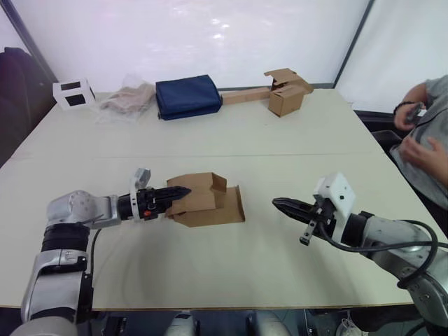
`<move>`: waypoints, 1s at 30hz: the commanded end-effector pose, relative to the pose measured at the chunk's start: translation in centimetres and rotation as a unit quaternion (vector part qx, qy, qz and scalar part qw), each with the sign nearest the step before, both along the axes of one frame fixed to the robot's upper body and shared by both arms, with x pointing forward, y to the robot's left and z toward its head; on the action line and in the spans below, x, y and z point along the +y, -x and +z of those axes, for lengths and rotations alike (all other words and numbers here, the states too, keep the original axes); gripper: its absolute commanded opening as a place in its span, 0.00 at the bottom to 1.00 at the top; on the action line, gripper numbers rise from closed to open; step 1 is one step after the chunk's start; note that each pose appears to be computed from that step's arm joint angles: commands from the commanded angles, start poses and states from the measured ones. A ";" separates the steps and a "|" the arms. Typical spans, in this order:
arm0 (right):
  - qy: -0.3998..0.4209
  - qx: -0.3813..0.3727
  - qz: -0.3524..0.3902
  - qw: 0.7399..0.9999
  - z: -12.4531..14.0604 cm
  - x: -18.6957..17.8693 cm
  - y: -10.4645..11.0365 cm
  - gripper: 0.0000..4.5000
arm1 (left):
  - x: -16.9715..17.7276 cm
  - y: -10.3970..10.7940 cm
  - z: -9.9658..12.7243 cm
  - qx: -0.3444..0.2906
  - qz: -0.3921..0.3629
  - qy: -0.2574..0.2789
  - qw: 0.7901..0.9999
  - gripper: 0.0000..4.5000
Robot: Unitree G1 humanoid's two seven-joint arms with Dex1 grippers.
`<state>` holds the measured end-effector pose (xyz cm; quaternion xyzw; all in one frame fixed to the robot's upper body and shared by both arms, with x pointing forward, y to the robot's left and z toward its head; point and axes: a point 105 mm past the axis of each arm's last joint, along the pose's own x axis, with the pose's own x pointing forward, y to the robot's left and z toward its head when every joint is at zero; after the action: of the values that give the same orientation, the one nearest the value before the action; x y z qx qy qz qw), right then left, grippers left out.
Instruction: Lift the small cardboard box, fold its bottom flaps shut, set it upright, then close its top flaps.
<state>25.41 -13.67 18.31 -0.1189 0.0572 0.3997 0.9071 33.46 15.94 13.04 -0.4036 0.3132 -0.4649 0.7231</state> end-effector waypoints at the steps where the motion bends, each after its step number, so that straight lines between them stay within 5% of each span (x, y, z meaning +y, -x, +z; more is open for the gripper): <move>1: 0.004 -0.031 0.004 1.000 1.6 0.1 0.4 0.00 | -0.7 -0.9 0.4 -0.023 -0.001 0.017 1.000 0.99; 15: 0.013 -0.030 -0.003 0.999 1.9 -0.2 0.6 0.00 | -2.5 -1.8 1.0 -0.039 -0.028 0.043 0.998 0.99; 19: 0.012 -0.029 -0.005 0.999 1.9 -0.2 0.7 0.00 | -2.3 -1.8 1.0 -0.039 -0.028 0.041 0.998 0.80; 20: 0.012 -0.030 -0.005 0.999 1.9 -0.1 0.7 0.00 | -2.1 -1.8 1.0 -0.039 -0.027 0.039 0.998 0.64; 28: 0.011 -0.030 -0.006 0.999 2.0 -0.1 0.6 0.00 | -1.1 -1.9 1.0 -0.040 -0.016 0.028 0.999 0.01; 30: 0.010 -0.030 -0.005 0.999 2.0 -0.1 0.6 0.00 | -0.9 -1.9 1.1 -0.041 -0.015 0.027 0.999 0.00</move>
<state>25.15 -13.95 19.26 -0.1297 0.0566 0.3874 0.9110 35.12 14.46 13.04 -0.4059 0.2927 -0.4960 0.7096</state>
